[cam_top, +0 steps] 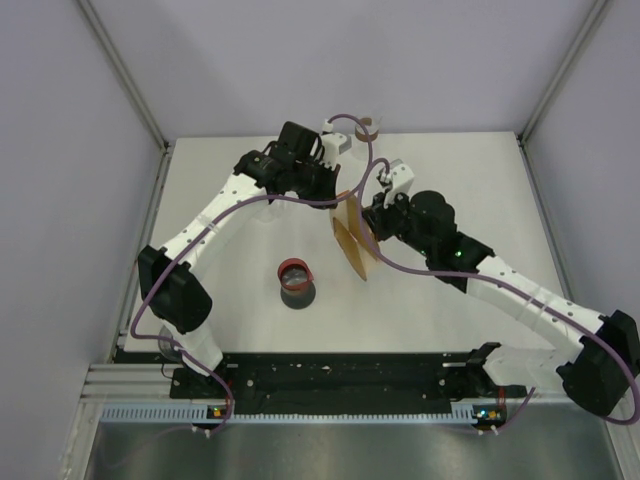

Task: Place the coffee filter in the dripper
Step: Pick up the coffee filter from the coffee filter holder.

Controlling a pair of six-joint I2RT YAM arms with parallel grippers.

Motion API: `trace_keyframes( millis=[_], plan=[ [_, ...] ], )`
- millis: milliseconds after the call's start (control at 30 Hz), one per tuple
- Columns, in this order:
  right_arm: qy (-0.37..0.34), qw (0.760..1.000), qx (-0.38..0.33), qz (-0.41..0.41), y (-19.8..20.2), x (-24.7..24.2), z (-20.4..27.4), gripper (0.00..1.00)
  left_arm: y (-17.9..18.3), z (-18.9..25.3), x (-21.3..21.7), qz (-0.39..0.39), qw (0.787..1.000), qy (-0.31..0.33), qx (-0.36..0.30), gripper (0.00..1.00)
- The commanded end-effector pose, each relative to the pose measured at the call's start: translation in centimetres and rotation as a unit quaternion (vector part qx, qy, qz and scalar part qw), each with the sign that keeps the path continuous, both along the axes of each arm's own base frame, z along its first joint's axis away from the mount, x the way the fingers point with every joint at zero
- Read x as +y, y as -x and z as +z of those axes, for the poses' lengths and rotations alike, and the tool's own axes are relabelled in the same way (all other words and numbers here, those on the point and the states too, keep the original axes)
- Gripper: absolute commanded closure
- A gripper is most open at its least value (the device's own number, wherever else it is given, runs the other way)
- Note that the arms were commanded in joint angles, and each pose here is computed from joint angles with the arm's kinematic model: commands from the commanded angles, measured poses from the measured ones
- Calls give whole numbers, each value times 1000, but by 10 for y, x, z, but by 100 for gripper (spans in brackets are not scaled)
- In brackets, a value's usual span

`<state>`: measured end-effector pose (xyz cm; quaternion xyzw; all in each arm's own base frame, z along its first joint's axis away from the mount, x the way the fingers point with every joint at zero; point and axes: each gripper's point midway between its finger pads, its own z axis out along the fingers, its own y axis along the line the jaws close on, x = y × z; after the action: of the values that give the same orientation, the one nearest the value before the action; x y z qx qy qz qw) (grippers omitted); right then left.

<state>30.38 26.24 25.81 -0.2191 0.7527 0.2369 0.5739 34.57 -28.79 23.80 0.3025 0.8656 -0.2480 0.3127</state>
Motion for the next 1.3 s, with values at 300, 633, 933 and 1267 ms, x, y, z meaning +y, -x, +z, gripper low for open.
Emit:
trace_keyframes(
  millis=[300, 633, 933, 1267],
  plan=[
    [-47, 993, -2, 112, 15, 17, 5, 100, -3, 22, -5, -4, 999, 22, -33, 100],
    [-33, 996, 12, 78, 11, 1, -18, 100, -30, -11, -6, 7, 999, -17, -45, 100],
    [-73, 995, 14, 68, -8, -13, -58, 100, -47, -64, -18, -15, 999, -44, -22, 100],
    [-71, 996, 8, 58, -10, -20, -56, 100, -49, -83, -19, -23, 998, -54, -14, 100]
  ],
)
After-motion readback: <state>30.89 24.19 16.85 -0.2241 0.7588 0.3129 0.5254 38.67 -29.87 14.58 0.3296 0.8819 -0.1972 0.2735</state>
